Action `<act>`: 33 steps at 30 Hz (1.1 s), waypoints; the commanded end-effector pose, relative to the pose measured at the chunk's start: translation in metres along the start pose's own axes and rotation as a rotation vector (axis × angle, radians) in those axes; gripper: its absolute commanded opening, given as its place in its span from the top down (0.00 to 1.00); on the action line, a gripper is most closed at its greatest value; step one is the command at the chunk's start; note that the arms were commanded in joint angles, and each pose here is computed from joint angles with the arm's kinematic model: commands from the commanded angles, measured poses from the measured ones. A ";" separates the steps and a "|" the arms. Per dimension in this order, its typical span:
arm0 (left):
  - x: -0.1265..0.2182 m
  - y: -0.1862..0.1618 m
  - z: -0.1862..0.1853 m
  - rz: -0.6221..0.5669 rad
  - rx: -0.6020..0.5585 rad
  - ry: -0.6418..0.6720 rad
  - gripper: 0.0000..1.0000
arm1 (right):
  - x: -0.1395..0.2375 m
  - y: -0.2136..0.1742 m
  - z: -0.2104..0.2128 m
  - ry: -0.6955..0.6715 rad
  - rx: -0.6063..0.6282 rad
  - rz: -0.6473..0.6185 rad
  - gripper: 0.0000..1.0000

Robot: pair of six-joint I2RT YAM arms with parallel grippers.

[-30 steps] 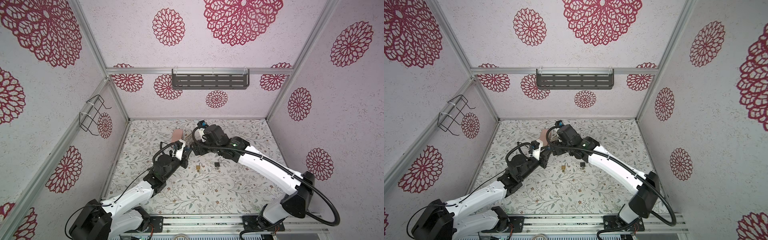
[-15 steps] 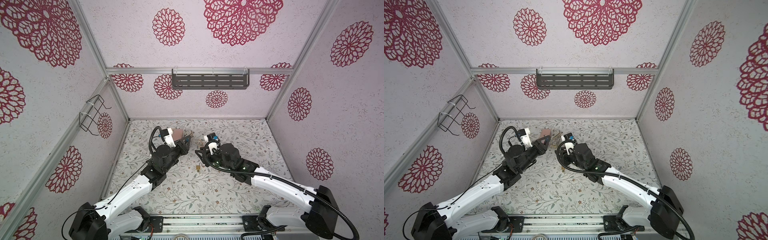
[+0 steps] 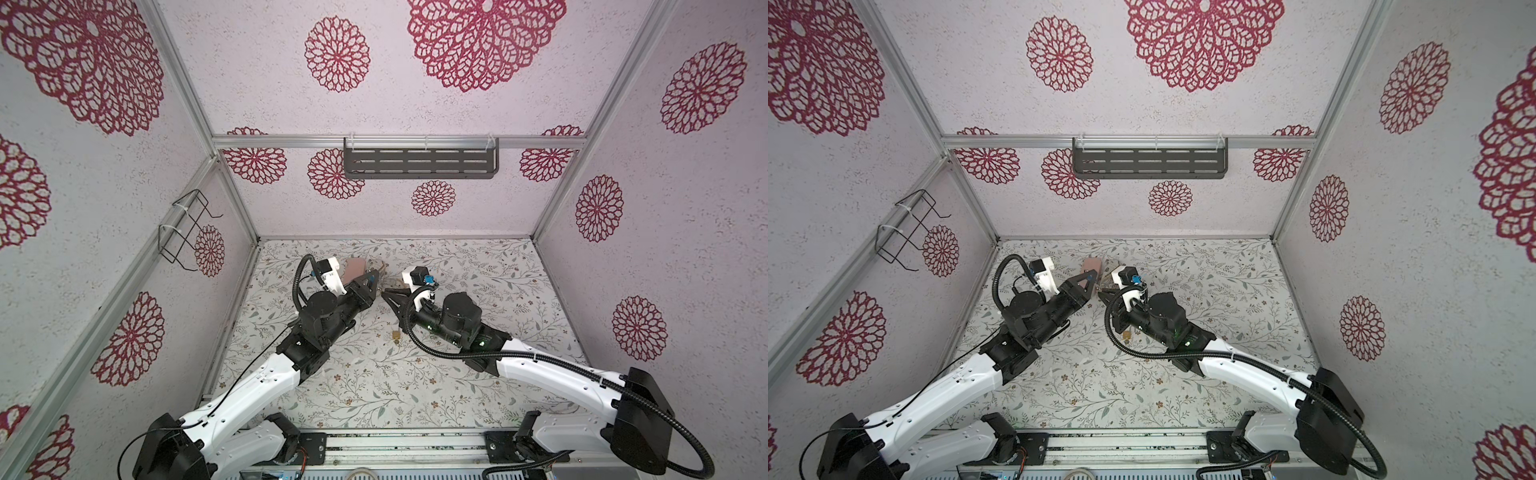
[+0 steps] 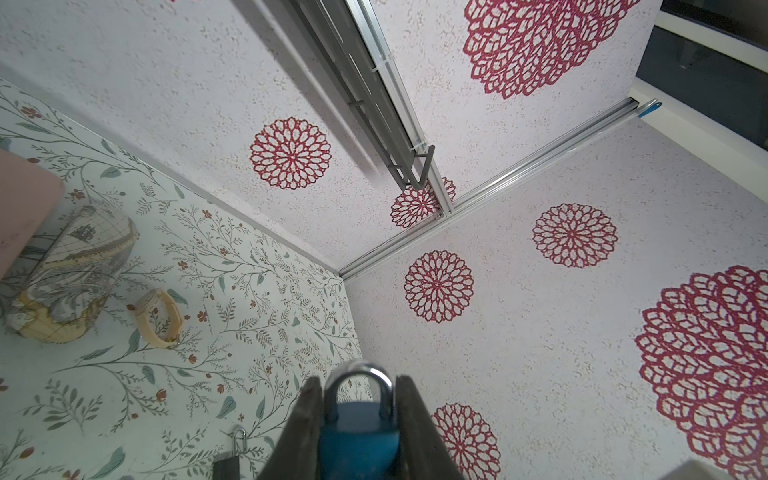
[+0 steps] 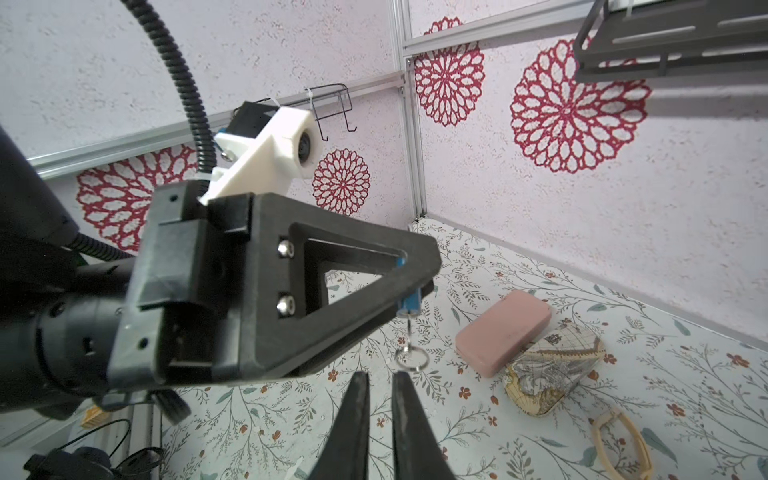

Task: Unlock with the key

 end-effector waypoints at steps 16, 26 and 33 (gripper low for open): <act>0.006 0.006 -0.008 -0.038 0.027 -0.050 1.00 | -0.014 0.020 0.002 -0.030 0.031 -0.075 0.87; 0.004 0.006 -0.009 -0.039 0.030 -0.058 1.00 | -0.015 0.022 0.004 -0.024 0.038 -0.078 0.77; 0.003 0.005 -0.011 -0.037 0.027 -0.066 1.00 | -0.015 0.026 0.002 -0.020 0.036 -0.091 0.77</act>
Point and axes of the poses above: each gripper's point midway between its finger pads, its own x axis back along the fingers, its own z axis along the line the jaws close on, y = z × x, the point moved 9 cm from there along x, back along the fingers, and after that the axes turned 13 degrees about -x, right-handed, at the moved point
